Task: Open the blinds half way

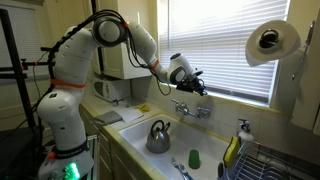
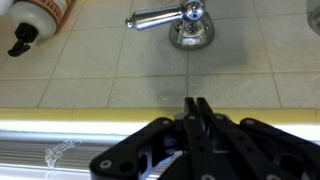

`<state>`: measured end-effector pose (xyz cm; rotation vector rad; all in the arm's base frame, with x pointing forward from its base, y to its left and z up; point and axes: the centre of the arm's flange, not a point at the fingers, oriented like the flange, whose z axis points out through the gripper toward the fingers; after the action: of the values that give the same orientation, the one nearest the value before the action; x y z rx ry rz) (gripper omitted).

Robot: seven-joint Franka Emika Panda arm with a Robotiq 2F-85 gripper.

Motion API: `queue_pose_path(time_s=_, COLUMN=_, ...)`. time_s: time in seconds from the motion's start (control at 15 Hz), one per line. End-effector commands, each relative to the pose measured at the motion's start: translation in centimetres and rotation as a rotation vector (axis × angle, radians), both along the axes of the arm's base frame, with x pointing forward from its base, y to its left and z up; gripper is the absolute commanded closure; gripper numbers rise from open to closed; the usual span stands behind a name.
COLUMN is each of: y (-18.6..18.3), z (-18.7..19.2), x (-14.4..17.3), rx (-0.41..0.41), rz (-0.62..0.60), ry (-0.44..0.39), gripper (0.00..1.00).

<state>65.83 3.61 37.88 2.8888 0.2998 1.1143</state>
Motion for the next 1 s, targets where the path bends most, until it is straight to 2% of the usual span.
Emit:
queue_pose_path(time_s=0.0, y=0.1, z=0.0, x=0.0, rx=0.000, rz=0.001, ry=-0.001, gripper=0.99)
queue_pose_path(time_s=0.13, y=0.1, z=0.1, x=0.0, rx=0.000, rz=0.002, ry=-0.001, gripper=0.99)
queue_pose_path(time_s=0.47, y=0.2, z=0.7, x=1.3, rx=-0.002, rz=0.022, ry=-0.073, gripper=1.00)
queue_pose_path(time_s=0.73, y=0.4, z=-0.1, x=1.5, rx=0.013, rz=0.032, ry=-0.077, gripper=1.00)
queue_pose_path(time_s=0.93, y=0.7, z=-0.4, x=1.9, rx=0.022, rz=0.057, ry=-0.142, gripper=1.00)
